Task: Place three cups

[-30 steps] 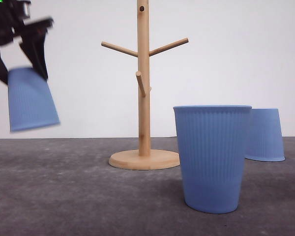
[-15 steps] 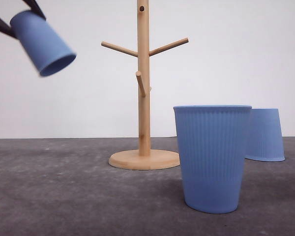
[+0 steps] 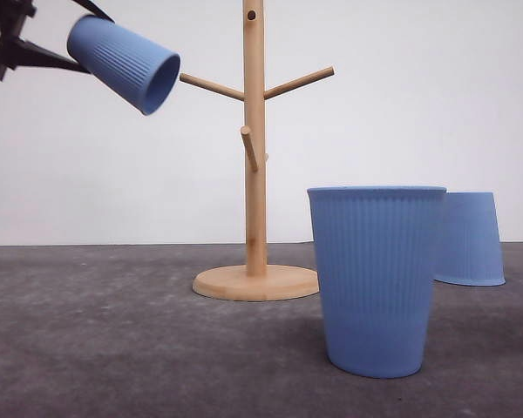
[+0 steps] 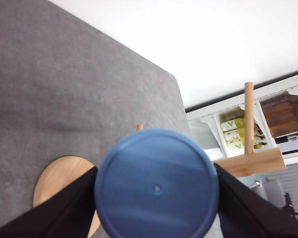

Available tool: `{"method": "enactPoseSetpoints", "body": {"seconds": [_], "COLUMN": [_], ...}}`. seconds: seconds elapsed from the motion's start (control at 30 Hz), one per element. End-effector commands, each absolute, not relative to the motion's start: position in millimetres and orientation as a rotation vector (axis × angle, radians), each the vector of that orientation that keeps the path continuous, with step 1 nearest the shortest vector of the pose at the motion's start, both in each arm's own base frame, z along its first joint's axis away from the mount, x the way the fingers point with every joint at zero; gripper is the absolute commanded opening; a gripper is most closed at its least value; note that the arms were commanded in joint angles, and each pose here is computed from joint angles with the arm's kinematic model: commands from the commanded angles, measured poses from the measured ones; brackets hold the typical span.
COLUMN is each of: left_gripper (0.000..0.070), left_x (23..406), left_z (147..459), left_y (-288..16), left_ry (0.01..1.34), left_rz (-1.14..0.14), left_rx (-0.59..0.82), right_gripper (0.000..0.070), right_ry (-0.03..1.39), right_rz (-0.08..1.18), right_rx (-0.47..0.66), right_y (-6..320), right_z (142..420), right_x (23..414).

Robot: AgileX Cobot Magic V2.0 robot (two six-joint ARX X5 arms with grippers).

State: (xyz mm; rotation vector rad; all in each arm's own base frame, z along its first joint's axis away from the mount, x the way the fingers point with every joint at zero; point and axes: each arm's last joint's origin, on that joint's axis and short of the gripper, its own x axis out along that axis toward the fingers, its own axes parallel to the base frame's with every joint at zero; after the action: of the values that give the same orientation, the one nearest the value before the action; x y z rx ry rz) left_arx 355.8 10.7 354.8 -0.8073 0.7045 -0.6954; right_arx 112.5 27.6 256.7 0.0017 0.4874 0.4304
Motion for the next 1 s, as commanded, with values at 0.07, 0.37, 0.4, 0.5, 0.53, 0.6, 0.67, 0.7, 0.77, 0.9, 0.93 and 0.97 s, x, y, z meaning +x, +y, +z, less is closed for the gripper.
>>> {"method": "enactPoseSetpoints", "body": {"seconds": [0.07,0.37,0.4,0.5,0.53,0.6,0.67,0.7,0.77,0.9,0.93,0.97], "left_gripper": [0.0308,0.0310,0.0310,0.0310,0.0310,0.0310,0.0310,0.0310,0.0310,0.0310,0.0310,0.0310], "left_x": [369.3,380.7,381.1,381.3,381.4,381.4,381.5,381.5,381.3,381.6,381.6,381.7], "left_z": [350.8,336.8,336.2,335.8,335.6,335.2,334.8,334.6,334.4,332.5,331.9,331.2], "left_y": [10.1,-3.6,-6.7,-16.0,-18.7,-24.5,-30.2,-33.1,-38.1,-46.5,-48.2,-49.9], "left_ry": [0.706,0.755,0.758,0.757,0.756,0.751,0.746,0.744,0.742,0.745,0.748,0.749], "left_rz": [-0.746,-0.807,-0.815,-0.828,-0.825,-0.822,-0.815,-0.813,-0.812,-0.807,-0.806,-0.803], "left_rx": [-0.837,-0.853,-0.847,-0.818,-0.809,-0.784,-0.760,-0.748,-0.733,-0.710,-0.705,-0.701], "right_gripper": [0.0446,0.0446,0.0446,0.0446,0.0446,0.0446,0.0446,0.0446,0.0446,0.0446,0.0446,0.0446], "right_ry": [0.461,0.461,0.461,0.462,0.462,0.462,0.462,0.462,0.462,0.462,0.462,0.462], "right_rz": [0.429,0.429,0.429,0.429,0.429,0.429,0.429,0.429,0.429,0.429,0.429,0.429], "right_rx": [0.009,0.009,0.009,0.009,0.009,0.009,0.009,0.009,0.009,0.009,0.009,0.009], "right_y": [28.1,28.1,28.1,28.1,28.1,28.1,28.1,28.1,28.1,28.1,28.1,28.1], "right_z": [263.3,263.2,263.2,263.2,263.2,263.2,263.2,263.2,263.2,263.2,263.2,263.2], "right_x": [113.1,113.1,113.1,113.1,113.2,113.2,113.2,113.2,113.2,113.2,113.2,113.2]}}
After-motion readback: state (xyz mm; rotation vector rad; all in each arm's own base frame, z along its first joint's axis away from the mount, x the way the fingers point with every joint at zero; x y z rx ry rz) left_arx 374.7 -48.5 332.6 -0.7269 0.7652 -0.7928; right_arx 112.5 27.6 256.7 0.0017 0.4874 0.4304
